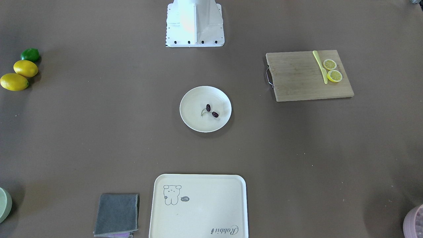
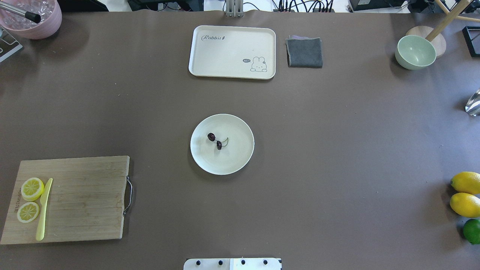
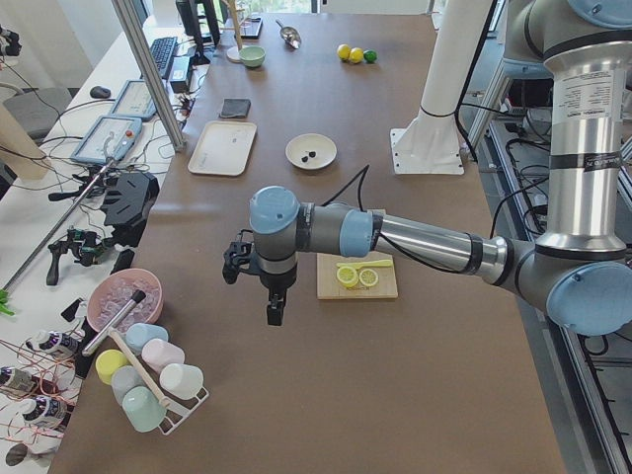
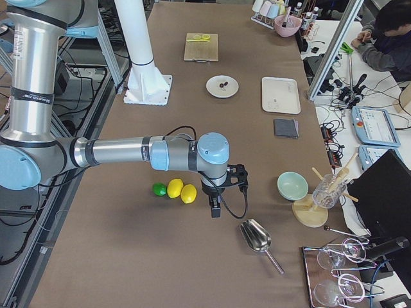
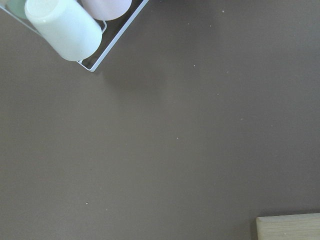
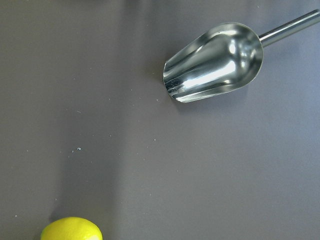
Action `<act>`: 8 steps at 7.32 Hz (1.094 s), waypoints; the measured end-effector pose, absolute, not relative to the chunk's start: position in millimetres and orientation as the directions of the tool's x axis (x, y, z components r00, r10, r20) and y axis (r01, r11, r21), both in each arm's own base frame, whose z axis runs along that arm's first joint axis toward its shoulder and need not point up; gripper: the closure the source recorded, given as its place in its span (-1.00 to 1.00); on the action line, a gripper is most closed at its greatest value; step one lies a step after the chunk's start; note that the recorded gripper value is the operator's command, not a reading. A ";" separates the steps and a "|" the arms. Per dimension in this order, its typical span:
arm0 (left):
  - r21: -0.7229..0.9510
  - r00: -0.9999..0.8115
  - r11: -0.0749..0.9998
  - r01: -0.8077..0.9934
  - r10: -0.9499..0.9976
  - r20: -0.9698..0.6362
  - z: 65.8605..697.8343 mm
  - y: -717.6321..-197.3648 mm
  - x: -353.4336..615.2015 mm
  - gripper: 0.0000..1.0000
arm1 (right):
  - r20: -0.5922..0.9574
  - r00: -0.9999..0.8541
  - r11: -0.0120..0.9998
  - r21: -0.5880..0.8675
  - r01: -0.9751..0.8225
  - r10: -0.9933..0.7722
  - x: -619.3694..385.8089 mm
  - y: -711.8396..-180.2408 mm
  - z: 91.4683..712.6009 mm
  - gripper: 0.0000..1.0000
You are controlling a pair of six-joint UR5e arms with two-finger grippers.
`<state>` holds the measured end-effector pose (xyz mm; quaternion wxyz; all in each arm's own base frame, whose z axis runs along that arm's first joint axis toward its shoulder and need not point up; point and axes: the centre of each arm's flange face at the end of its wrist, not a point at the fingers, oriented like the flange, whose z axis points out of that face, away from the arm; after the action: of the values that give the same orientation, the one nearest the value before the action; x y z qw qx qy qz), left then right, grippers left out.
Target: Place red cherry on plate
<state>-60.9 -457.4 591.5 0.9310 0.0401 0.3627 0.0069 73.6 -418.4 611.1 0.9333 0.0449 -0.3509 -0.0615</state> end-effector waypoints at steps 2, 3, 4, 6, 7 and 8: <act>0.078 0.694 0.997 0.021 0.042 -0.719 632.4 -442.2 -57.6 -0.96 | 0.649 0.747 0.989 0.125 0.083 -0.145 73.7 -418.7 611.8 -1.00; 0.060 0.679 0.998 0.021 0.030 -0.734 647.5 -439.3 -56.4 -0.96 | 0.649 0.747 0.989 0.123 0.082 -0.143 73.7 -419.1 613.0 -1.00; 0.049 0.675 0.999 0.021 0.022 -0.738 655.5 -437.5 -56.3 -0.96 | 0.649 0.748 0.990 0.119 0.082 -0.140 73.7 -419.2 615.1 -1.00; 0.056 0.684 0.998 0.031 0.020 -0.729 654.9 -435.9 -62.4 -0.96 | 0.649 0.749 0.991 0.112 0.078 -0.132 73.6 -419.5 616.7 -1.00; 0.065 0.688 0.997 0.041 0.019 -0.726 650.8 -435.6 -67.2 -0.96 | 0.649 0.750 0.991 0.110 0.076 -0.130 73.7 -419.5 616.8 -1.00; 0.071 0.689 0.996 0.047 0.019 -0.724 647.6 -435.1 -70.4 -0.96 | 0.649 0.750 0.991 0.110 0.075 -0.129 73.8 -419.5 616.9 -1.00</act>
<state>-70.4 -435.1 647.6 0.9181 0.0421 0.3940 -0.0078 73.8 -419.5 616.9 0.9346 0.0383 -0.3494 -0.0545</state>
